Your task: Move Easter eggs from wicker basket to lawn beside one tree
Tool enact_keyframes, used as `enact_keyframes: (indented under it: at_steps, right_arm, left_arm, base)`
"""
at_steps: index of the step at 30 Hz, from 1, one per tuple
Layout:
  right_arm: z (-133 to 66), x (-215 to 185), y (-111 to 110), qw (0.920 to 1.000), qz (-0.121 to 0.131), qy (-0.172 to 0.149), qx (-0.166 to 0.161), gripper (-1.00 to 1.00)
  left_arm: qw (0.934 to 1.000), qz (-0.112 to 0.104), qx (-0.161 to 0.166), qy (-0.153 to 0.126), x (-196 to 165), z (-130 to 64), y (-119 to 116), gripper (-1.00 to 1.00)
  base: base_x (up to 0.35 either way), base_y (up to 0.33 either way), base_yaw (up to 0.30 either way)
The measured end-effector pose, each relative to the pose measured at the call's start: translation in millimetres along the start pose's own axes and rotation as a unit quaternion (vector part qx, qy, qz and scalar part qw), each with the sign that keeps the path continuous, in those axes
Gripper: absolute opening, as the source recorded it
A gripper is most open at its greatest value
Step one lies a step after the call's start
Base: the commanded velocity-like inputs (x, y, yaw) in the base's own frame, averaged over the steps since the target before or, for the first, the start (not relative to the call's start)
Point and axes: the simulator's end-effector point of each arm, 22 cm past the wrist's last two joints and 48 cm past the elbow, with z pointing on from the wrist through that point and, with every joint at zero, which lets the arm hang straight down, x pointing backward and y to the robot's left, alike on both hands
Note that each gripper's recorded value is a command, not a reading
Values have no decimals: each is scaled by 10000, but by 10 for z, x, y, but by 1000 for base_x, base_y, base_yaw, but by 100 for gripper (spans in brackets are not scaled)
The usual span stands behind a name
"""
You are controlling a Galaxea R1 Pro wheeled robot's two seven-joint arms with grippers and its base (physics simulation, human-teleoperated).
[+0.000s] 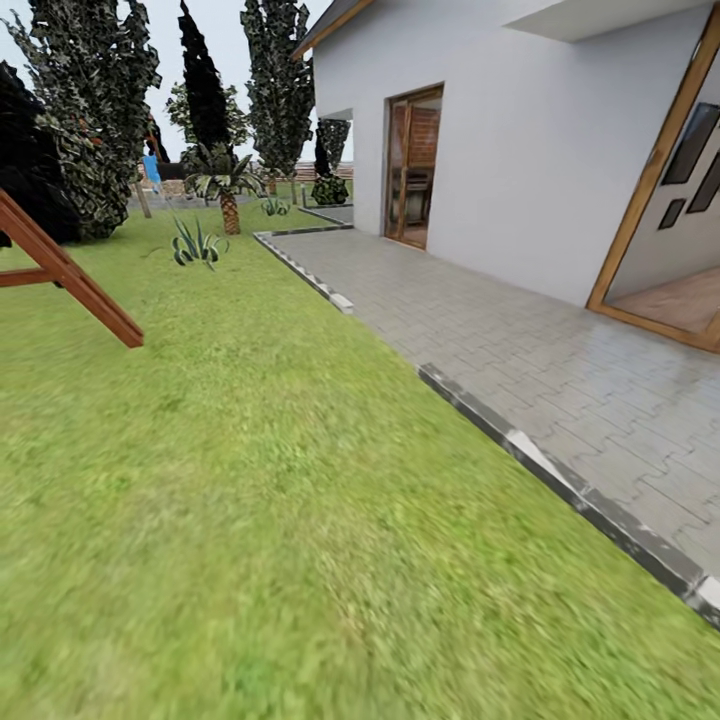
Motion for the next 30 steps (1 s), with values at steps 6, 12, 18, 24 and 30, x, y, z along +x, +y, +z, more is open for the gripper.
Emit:
enact_keyframes:
  at_steps: [6,12,18,24,30]
  right_arm:
    - [0,1,-1,10000,0,2,2,100]
    - [0,0,-1,10000,-1,2,4,100]
    - [0,0,-1,10000,-1,2,3,100]
    - [0,1,4,10000,0,3,-2,100]
    - [0,1,-1,10000,0,2,2,100]
  left_arm:
    - [10000,1,0,-2,-2,0,0,100]
    - [10000,-2,0,0,0,0,0,100]
    - [10000,-2,0,-3,-2,0,0,100]
    - [10000,-1,0,-2,-1,0,0,100]
    - [10000,2,0,-1,-1,0,0,100]
  base:
    - [341,0,101]
    - [340,0,243]
    - [341,0,254]
    - [341,0,137]
    - [341,0,6]
